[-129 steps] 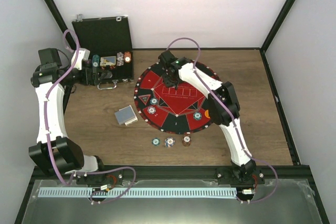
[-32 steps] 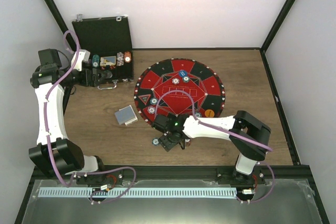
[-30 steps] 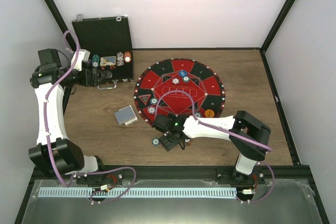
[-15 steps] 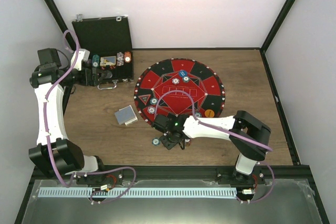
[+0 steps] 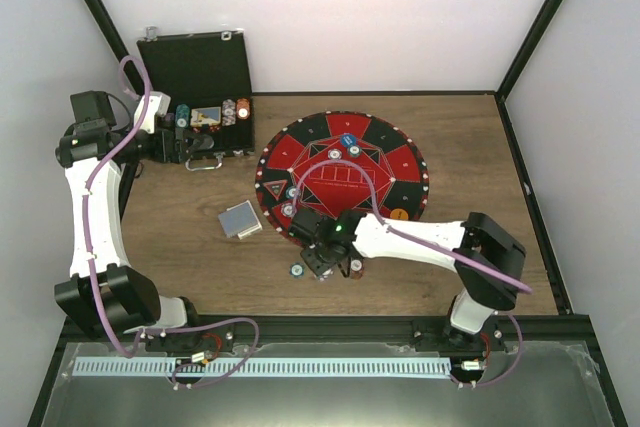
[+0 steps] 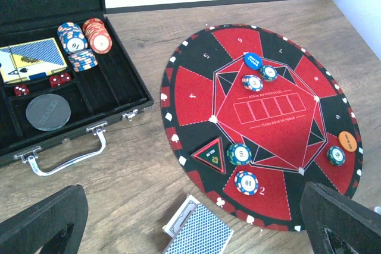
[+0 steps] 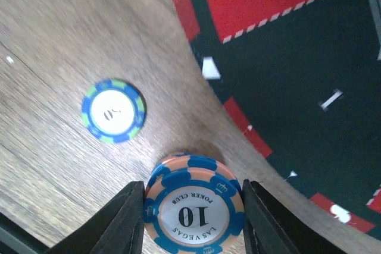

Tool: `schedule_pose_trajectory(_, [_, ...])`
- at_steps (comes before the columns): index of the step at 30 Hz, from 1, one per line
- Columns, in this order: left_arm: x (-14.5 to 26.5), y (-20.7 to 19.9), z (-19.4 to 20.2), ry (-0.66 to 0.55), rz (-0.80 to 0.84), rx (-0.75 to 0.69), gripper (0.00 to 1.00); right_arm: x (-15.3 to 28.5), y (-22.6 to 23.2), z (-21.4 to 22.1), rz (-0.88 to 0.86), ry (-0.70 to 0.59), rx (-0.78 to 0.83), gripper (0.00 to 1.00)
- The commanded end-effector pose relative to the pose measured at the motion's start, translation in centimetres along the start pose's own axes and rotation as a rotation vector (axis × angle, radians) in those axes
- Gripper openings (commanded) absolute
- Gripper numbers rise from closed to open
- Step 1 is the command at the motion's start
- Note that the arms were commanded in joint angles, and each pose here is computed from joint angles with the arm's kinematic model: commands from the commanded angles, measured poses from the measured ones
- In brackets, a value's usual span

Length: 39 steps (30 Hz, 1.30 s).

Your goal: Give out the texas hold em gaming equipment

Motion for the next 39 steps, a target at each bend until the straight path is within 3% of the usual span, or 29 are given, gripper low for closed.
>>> schedule_pose_trajectory(1, [0.9, -0.6, -0.5, -0.027, 0.000, -0.026, 1.00, 3.3, -2.3, -2.2, 0.057, -0.093, -0.070, 0.23])
schedule_pose_trajectory(8, [0.9, -0.6, -0.5, -0.028, -0.003, -0.028, 1.00, 4.7, -10.3, -3.6, 0.142, -0.151, -0.265, 0.20])
schedule_pose_trajectory(19, [0.7, -0.6, -0.5, -0.028, 0.013, -0.024, 1.00, 1.4, -22.5, -0.6, 0.280, -0.098, -0.583, 0.20])
schedule_pose_trajectory(30, [0.7, -0.6, -0.3, -0.025, 0.014, -0.028, 1.00, -3.5, -24.6, 0.0, 0.265, -0.005, -0.648, 0.20])
schedule_pose_trajectory(39, [0.5, -0.5, -0.3, -0.020, 0.016, -0.029, 1.00, -4.9, -24.4, 1.4, 0.280, 0.035, -0.666, 0.22])
Point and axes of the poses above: each gripper's point midway between its finger pads, its own x axis back along the fingers, its own y axis along the line the jaws close on, z = x × y, the point moved 10 cm from there along x, back along the fingers, and after that the axes turned 8 degrees about x, right-handed, at the moved point
